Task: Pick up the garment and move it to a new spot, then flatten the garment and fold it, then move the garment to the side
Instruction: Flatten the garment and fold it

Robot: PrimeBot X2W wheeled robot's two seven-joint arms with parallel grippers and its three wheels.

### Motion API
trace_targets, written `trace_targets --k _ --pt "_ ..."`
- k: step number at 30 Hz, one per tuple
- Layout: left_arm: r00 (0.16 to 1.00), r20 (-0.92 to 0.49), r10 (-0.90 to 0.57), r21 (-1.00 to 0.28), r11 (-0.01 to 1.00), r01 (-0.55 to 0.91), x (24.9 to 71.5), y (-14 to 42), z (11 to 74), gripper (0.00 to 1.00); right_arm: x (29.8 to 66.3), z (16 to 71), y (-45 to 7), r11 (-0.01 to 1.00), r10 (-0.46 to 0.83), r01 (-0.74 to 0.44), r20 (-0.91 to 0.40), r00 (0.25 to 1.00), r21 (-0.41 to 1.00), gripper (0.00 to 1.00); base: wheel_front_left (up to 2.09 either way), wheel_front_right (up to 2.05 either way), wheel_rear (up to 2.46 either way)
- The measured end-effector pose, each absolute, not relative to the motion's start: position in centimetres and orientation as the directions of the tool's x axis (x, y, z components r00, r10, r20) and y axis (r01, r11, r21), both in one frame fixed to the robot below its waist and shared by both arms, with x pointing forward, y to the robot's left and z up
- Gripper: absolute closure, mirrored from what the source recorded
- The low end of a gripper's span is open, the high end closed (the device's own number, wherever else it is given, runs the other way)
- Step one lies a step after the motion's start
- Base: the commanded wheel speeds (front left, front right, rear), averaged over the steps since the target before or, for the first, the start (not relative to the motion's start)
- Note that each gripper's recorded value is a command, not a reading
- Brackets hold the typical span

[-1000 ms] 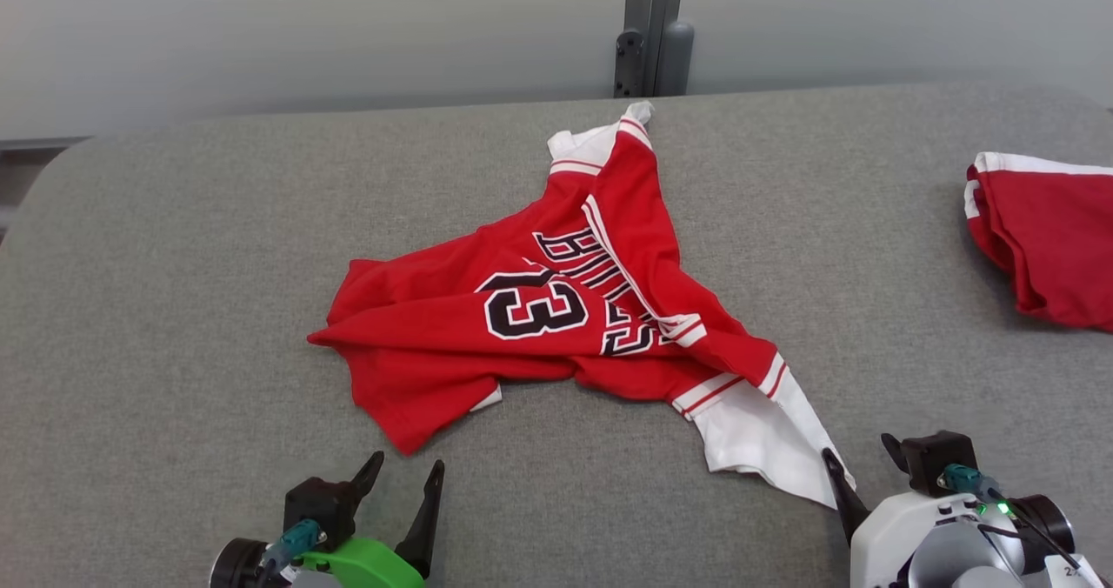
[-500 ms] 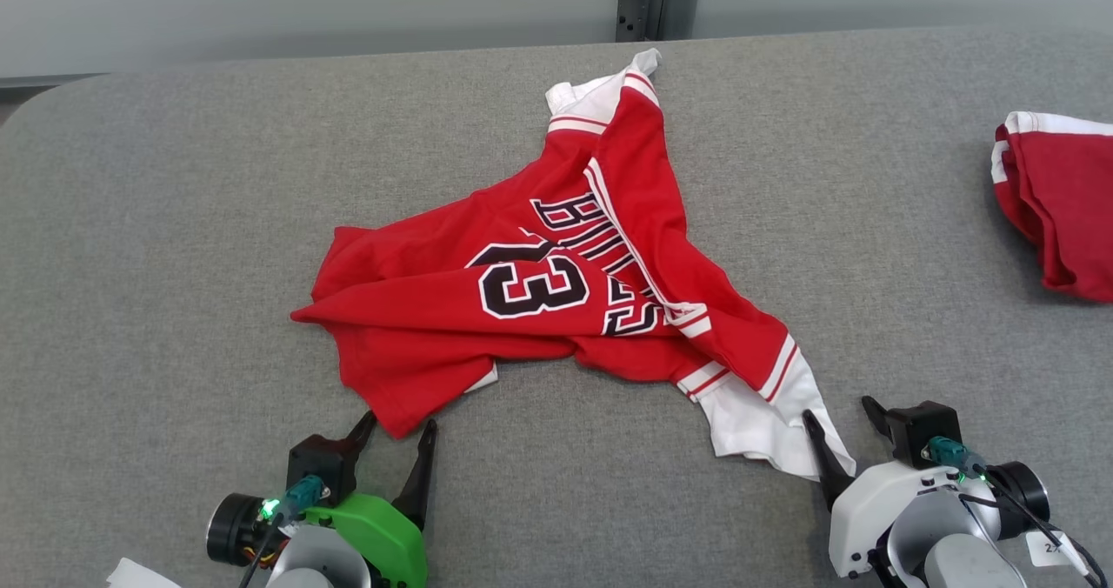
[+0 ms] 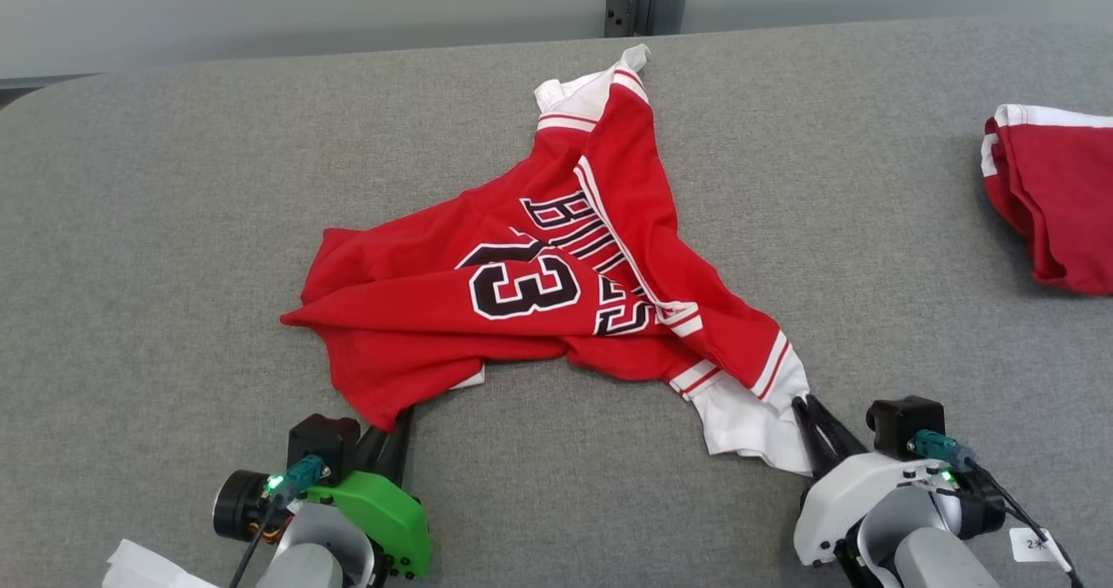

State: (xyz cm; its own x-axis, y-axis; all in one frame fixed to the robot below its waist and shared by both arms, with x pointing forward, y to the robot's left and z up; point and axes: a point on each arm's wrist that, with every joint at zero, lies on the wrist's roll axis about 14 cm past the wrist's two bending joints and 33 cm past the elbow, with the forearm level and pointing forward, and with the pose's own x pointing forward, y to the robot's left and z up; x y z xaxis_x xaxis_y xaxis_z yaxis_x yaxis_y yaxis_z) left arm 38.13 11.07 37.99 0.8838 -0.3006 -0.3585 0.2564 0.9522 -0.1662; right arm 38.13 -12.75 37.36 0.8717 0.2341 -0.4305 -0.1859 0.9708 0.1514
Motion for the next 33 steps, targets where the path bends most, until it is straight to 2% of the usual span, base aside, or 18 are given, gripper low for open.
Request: trace_targets --k 3,7,13,18,23,26,28,33 --pt "0.898 -0.318 -0.304 -0.196 0.948 0.252 38.6 11.1 39.4 1.00 38.6 38.7 -12.3 0.950 0.238 -0.130 -0.389 0.890 0.285 1.00 0.00 0.00 0.00" --pt "0.906 -0.278 -0.320 -0.248 0.935 0.254 38.5 11.2 41.7 1.00 40.6 44.3 -12.1 0.855 0.243 -0.100 -0.223 0.944 0.509 1.00 0.00 0.00 0.00" --pt "0.875 -0.231 -0.426 -0.362 0.872 0.329 36.7 10.3 47.1 1.00 40.9 54.9 -13.7 0.698 0.267 -0.235 0.058 0.962 0.677 1.00 0.00 0.00 0.00" --pt "0.836 -0.140 -0.530 -0.356 0.815 0.457 34.8 9.9 54.0 1.00 39.2 63.1 -16.6 0.639 0.229 -0.362 0.281 0.932 0.679 1.00 0.00 0.00 0.00" --pt "0.816 -0.020 -0.577 -0.344 0.771 0.537 34.2 10.0 61.2 1.00 38.4 69.3 -19.3 0.582 0.176 -0.461 0.449 0.876 0.670 1.00 0.00 0.00 0.00" --pt "0.806 0.032 -0.591 -0.311 0.760 0.570 35.7 10.5 64.9 1.00 39.5 71.7 -19.9 0.594 0.190 -0.493 0.484 0.854 0.636 1.00 0.00 0.00 0.00" --pt "0.800 0.048 -0.599 -0.289 0.758 0.585 37.2 10.7 66.8 1.00 41.1 72.9 -20.1 0.643 0.204 -0.483 0.475 0.856 0.595 1.00 0.00 0.00 0.00" --pt "0.822 0.043 -0.568 -0.238 0.793 0.561 43.7 11.7 69.9 1.00 47.4 74.9 -19.5 0.702 0.231 -0.448 0.417 0.879 0.554 1.00 0.00 0.00 0.00"
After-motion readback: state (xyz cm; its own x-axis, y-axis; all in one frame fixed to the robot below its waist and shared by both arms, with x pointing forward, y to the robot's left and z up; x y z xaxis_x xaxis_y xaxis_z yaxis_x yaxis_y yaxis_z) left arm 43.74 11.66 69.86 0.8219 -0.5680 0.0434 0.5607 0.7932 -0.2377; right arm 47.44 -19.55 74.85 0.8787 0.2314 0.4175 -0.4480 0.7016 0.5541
